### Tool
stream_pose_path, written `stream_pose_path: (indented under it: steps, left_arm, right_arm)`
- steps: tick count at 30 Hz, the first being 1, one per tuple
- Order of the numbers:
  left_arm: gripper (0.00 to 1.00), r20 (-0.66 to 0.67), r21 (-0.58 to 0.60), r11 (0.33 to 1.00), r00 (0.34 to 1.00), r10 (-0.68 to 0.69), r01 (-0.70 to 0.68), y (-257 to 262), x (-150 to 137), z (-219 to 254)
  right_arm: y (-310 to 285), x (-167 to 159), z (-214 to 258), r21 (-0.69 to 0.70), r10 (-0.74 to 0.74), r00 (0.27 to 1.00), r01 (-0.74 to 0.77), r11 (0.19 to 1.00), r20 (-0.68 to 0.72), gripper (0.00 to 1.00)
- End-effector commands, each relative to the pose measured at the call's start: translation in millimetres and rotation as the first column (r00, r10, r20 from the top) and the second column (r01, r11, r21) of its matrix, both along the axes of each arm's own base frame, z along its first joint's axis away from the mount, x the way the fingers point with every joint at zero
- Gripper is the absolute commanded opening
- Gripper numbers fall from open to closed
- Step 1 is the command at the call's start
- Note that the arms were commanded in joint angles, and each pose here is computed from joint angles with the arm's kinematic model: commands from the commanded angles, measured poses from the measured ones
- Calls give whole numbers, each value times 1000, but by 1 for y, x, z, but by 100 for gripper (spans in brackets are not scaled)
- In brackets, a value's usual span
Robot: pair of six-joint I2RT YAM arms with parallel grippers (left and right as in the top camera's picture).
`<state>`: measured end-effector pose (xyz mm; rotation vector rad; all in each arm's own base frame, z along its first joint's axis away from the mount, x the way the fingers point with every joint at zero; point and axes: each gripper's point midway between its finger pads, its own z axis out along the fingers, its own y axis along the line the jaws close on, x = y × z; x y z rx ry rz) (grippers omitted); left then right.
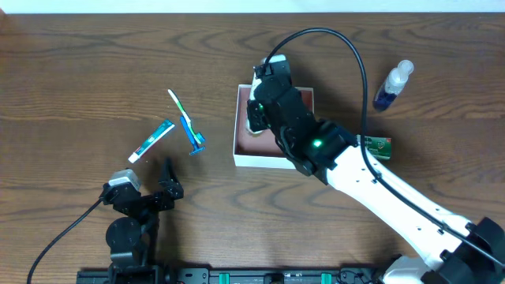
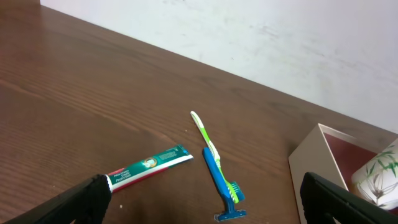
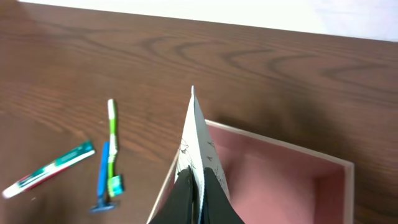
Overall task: Pack container
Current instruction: 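Carry the Pantene tube over the box and lower it inside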
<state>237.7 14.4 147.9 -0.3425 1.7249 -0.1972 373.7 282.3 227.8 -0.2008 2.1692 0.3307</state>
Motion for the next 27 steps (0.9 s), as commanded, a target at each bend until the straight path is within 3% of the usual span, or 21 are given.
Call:
stream_pose_path:
  steps: [1, 15, 27]
  left_arm:
    - [98, -30, 5, 1000, 1000, -8, 9, -1, 0, -14]
    - [98, -30, 5, 1000, 1000, -8, 9, -1, 0, -14]
    - [98, -30, 5, 1000, 1000, -8, 9, -1, 0, -14]
  right_arm:
    - [-6, 12, 14, 7, -84, 995, 83, 996, 62, 1]
    - [0, 30, -11, 11, -151, 986, 150, 989, 65, 1]
    - [1, 37, -1, 42, -174, 979, 171, 984, 107, 1]
